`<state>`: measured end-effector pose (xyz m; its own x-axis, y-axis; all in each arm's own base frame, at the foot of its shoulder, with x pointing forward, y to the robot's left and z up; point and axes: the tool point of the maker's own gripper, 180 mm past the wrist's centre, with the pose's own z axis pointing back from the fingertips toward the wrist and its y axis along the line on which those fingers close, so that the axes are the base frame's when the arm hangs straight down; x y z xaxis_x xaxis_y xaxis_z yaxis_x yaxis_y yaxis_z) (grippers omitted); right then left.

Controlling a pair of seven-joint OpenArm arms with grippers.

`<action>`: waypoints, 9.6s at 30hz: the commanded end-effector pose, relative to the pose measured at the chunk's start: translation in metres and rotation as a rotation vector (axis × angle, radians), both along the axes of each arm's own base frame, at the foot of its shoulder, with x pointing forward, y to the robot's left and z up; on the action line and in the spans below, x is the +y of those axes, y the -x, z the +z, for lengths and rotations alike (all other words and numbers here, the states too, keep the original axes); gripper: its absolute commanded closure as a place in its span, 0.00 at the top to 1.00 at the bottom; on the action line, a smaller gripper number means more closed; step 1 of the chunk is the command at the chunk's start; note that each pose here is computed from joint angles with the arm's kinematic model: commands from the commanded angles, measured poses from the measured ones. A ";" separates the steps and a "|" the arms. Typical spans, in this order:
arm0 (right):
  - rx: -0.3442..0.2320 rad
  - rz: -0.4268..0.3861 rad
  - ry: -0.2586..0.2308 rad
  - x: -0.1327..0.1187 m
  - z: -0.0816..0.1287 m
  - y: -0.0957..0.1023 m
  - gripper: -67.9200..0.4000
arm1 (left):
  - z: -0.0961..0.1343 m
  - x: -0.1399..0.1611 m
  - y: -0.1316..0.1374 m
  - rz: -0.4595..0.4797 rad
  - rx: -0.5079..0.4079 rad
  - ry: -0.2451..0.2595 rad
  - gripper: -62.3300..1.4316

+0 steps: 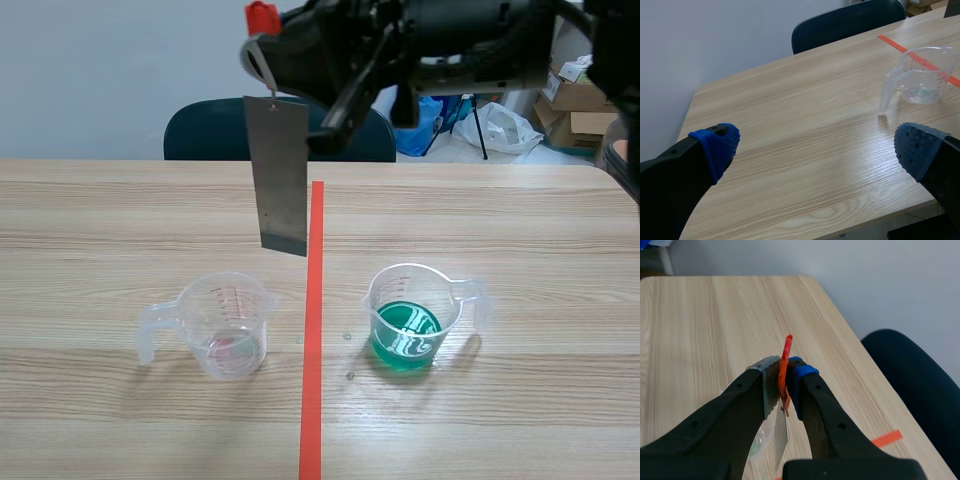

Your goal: Do the redox reaction experiment

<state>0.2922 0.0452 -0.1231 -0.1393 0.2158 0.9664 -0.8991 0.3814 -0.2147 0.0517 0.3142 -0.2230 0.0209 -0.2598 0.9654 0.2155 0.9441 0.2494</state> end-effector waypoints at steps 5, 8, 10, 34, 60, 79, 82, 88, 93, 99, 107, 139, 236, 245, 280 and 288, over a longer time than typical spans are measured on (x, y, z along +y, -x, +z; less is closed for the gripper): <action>-0.068 -0.028 -0.025 -0.025 0.019 0.010 0.02 | 0.006 0.000 -0.002 0.002 -0.030 0.002 1.00; -0.083 -0.039 -0.012 -0.036 0.020 0.018 0.02 | 0.006 0.000 -0.002 0.002 -0.030 0.002 1.00; -0.090 -0.046 -0.004 -0.043 0.020 0.023 0.02 | 0.006 0.000 -0.002 0.002 -0.030 0.002 1.00; -0.055 -0.149 0.053 -0.100 0.000 0.031 0.02 | 0.006 0.000 -0.002 0.003 -0.026 0.001 1.00; -0.044 -0.194 0.044 -0.115 -0.006 0.018 0.02 | 0.006 0.000 -0.002 0.003 -0.026 0.001 1.00; -0.050 -0.192 0.033 -0.114 -0.004 0.018 0.02 | 0.006 0.000 -0.002 0.002 -0.025 0.004 1.00; -0.051 -0.191 0.031 -0.114 -0.004 0.018 0.02 | 0.006 0.000 -0.002 0.002 -0.025 0.004 1.00; -0.051 -0.191 0.031 -0.114 -0.004 0.018 0.02 | 0.006 0.000 -0.002 0.002 -0.025 0.005 1.00; -0.050 -0.191 0.030 -0.114 -0.004 0.018 0.02 | 0.006 0.000 -0.002 0.002 -0.025 0.005 1.00; -0.050 -0.191 0.030 -0.114 -0.004 0.018 0.02 | 0.006 0.000 -0.002 0.002 -0.025 0.005 1.00; -0.050 -0.191 0.030 -0.114 -0.004 0.018 0.02 | 0.006 0.000 -0.002 0.002 -0.025 0.005 1.00; -0.050 -0.191 0.031 -0.114 -0.004 0.018 0.02 | 0.006 0.000 -0.002 0.002 -0.025 0.005 1.00; -0.052 -0.191 0.016 -0.115 -0.003 0.017 0.02 | -0.042 -0.231 -0.200 -0.927 0.240 0.254 0.06; -0.053 -0.190 0.013 -0.115 -0.002 0.017 0.02 | -0.043 -0.320 -0.194 -1.063 0.290 0.393 0.06; -0.054 -0.190 0.012 -0.115 -0.002 0.017 0.02 | -0.036 -0.374 -0.221 -0.954 0.202 0.386 0.06; -0.055 -0.189 0.009 -0.115 -0.002 0.018 0.02 | -0.043 -0.348 -0.227 -0.909 0.200 0.340 0.06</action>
<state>0.2699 -0.0670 -0.1385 -0.1109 0.2740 0.9553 -0.8125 0.5286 -0.2460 0.2744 -0.0469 -0.2689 0.1380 0.0353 0.9898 0.9081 0.3945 -0.1407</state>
